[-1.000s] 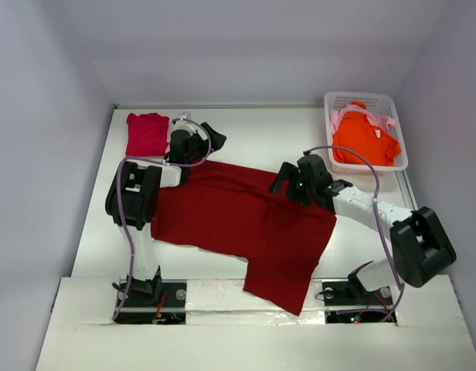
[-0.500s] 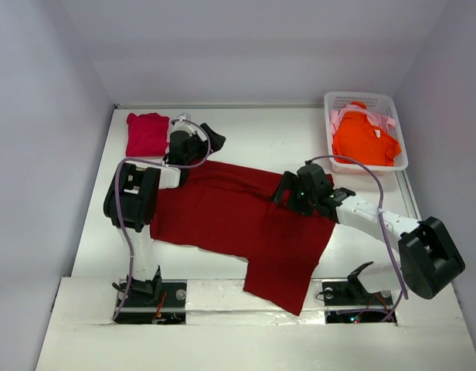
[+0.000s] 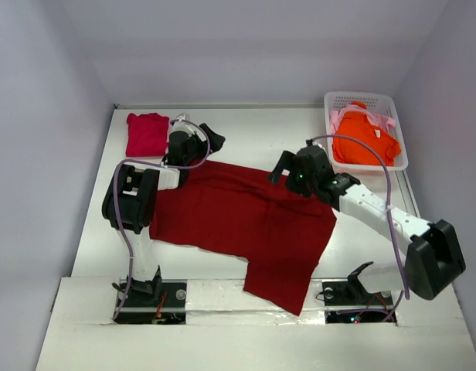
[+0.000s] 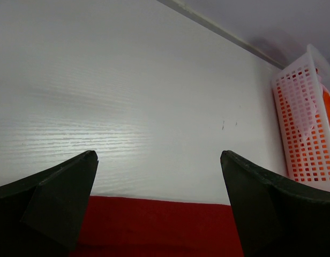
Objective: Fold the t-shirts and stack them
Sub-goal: Fold the tshirt
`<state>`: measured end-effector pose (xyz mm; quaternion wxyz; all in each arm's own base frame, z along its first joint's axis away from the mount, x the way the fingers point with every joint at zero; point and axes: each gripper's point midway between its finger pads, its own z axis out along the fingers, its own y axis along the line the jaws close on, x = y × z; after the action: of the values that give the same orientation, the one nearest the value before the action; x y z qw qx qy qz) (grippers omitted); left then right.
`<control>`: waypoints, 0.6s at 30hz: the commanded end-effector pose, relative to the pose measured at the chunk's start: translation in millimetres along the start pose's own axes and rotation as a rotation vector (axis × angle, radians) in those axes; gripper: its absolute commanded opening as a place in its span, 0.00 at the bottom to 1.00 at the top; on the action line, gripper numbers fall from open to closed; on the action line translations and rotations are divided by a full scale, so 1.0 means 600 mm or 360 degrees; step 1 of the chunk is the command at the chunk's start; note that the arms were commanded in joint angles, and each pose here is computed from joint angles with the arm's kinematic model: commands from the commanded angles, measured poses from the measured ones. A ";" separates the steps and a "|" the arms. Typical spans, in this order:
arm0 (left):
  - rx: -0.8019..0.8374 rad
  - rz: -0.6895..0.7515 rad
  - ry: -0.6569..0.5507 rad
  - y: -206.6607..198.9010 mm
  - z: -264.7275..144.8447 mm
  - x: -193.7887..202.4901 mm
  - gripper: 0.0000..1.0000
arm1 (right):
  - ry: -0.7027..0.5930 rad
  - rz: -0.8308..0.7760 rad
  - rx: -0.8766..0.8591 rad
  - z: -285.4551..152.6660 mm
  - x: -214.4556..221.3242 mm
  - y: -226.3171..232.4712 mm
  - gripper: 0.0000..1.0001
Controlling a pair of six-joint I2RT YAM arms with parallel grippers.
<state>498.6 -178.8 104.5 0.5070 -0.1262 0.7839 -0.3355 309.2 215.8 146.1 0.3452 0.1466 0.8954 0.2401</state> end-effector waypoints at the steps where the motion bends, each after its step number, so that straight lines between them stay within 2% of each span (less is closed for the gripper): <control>1: 0.0080 0.0059 -0.0116 -0.035 -0.016 -0.043 0.99 | -0.0033 -0.0066 -0.0025 0.023 -0.019 0.026 0.99; 9: 0.0055 0.0069 -0.0099 -0.026 -0.010 -0.037 0.99 | 0.0120 -0.0061 -0.0016 0.102 0.029 0.013 0.99; 18: 0.0066 0.0070 -0.0100 -0.027 -0.013 -0.035 0.99 | 0.0147 -0.0016 -0.0002 0.094 0.055 -0.012 0.99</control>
<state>497.6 -177.6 101.8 0.5076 -0.1232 0.7861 -0.3304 324.0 236.6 72.7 0.2853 0.1292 0.9245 0.2174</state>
